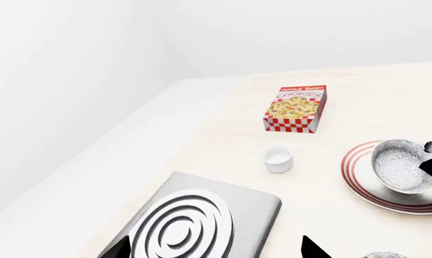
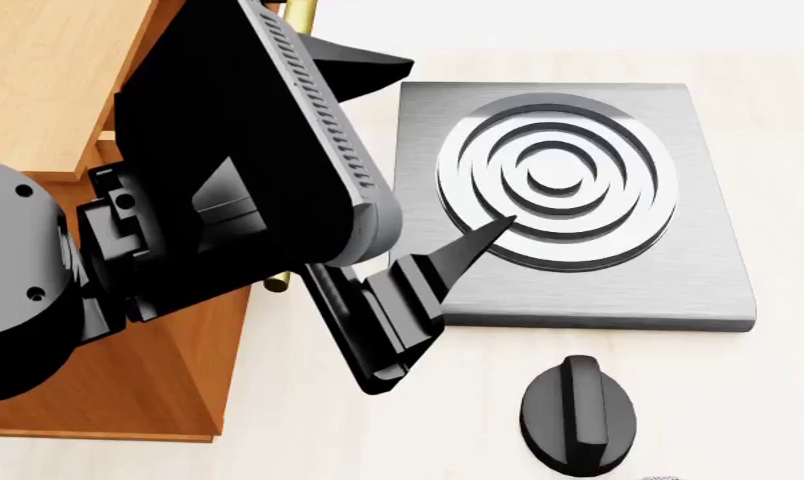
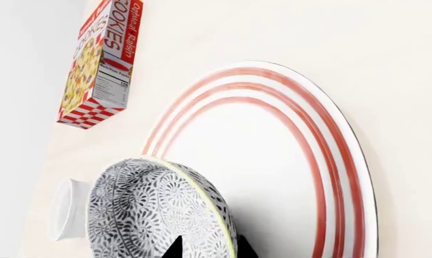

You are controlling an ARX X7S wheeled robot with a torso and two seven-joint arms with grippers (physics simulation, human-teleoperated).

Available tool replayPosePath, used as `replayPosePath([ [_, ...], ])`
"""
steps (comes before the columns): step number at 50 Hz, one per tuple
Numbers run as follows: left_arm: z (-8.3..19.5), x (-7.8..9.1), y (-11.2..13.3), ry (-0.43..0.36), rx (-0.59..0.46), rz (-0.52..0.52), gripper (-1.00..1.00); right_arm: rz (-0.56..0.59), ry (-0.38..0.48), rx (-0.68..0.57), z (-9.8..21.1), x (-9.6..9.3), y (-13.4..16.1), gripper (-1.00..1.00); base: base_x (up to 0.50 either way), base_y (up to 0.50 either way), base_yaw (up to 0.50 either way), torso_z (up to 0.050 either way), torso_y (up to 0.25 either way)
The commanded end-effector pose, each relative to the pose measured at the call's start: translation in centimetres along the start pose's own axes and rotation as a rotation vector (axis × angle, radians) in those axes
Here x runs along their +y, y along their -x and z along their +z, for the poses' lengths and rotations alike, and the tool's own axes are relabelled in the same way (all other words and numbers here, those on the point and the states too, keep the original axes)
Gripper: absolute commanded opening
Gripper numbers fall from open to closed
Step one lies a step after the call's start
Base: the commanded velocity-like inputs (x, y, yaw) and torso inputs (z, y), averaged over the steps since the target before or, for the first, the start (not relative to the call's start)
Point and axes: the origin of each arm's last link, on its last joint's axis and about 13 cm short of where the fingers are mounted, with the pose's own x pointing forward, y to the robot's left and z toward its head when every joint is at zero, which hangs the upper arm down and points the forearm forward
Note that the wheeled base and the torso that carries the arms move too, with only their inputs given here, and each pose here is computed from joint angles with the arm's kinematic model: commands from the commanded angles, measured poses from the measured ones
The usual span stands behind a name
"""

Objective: Pick the akita bowl on the wooden cabinet and place it on the plate.

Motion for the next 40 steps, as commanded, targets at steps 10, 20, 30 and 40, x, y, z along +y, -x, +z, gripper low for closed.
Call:
replayPosePath([
  [10,-0.1,0.0,0.0,0.002,0.003,0.001,1.0,0.021,0.027,-0.019,0.0,-0.1,0.1,1.0,0.0,0.0,0.0,0.0,0.0],
  [20,-0.1,0.1,0.1,0.004,0.003,0.004,1.0,0.03,0.029,-0.023,0.1,0.0,0.3,1.0,0.0,0.0,0.0,0.0,0.0],
  [30,-0.1,0.1,0.2,0.004,0.002,0.008,1.0,0.094,0.04,-0.058,1.0,1.6,1.8,1.0,0.0,0.0,0.0,0.0,0.0],
  [40,-0.3,0.1,0.3,0.008,0.004,0.011,1.0,0.224,0.045,-0.121,2.8,4.1,5.2,1.0,0.0,0.0,0.0,0.0,0.0],
])
